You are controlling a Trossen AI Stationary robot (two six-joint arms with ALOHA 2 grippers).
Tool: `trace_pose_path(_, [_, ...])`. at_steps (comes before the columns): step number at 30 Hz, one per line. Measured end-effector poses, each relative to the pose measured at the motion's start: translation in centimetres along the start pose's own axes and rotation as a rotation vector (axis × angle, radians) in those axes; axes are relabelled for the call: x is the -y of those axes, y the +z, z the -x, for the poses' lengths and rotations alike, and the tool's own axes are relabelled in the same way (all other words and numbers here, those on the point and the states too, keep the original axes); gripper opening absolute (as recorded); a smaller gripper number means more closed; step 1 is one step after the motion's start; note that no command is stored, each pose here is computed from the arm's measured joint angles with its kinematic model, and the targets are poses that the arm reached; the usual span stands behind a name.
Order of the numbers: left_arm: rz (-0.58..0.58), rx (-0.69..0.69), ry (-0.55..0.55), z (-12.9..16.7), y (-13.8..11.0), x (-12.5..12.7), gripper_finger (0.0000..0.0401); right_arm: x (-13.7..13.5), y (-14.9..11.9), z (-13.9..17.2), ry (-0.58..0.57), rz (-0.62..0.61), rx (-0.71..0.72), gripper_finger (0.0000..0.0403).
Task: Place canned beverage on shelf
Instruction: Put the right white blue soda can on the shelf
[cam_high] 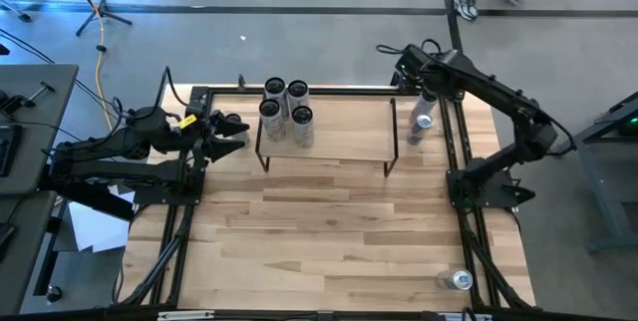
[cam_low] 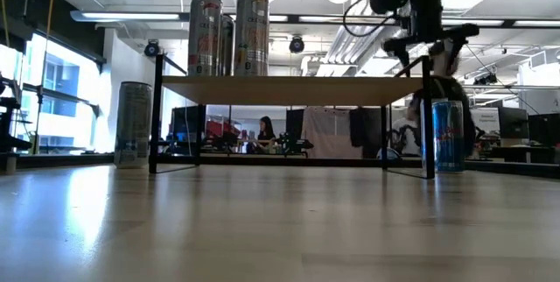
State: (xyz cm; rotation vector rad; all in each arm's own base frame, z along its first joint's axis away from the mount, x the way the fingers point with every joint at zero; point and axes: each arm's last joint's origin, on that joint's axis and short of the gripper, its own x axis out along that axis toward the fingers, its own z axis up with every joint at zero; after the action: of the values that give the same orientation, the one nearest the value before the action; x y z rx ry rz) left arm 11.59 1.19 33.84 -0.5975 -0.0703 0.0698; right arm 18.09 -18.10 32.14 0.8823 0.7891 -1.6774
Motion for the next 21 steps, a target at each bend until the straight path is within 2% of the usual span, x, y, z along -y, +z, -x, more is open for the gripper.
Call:
trace_pose_path(6, [0.0,-0.001,0.0,0.0,0.0,0.0,0.0351,0.0,0.9,-2.0,-0.042,0.023,-0.095,0.0357])
trace_pose_path(12, [-0.002,-0.006,0.004,0.0,-0.1,0.0,0.0351,0.8,1.9,-2.7,-0.025,0.03,-0.146,0.0357])
trace_pose_path(21, [-0.002,-0.006,0.004,0.0,-0.1,0.0,0.0351,1.6,2.9,-3.6,-0.03,-0.028,-0.151,0.0357])
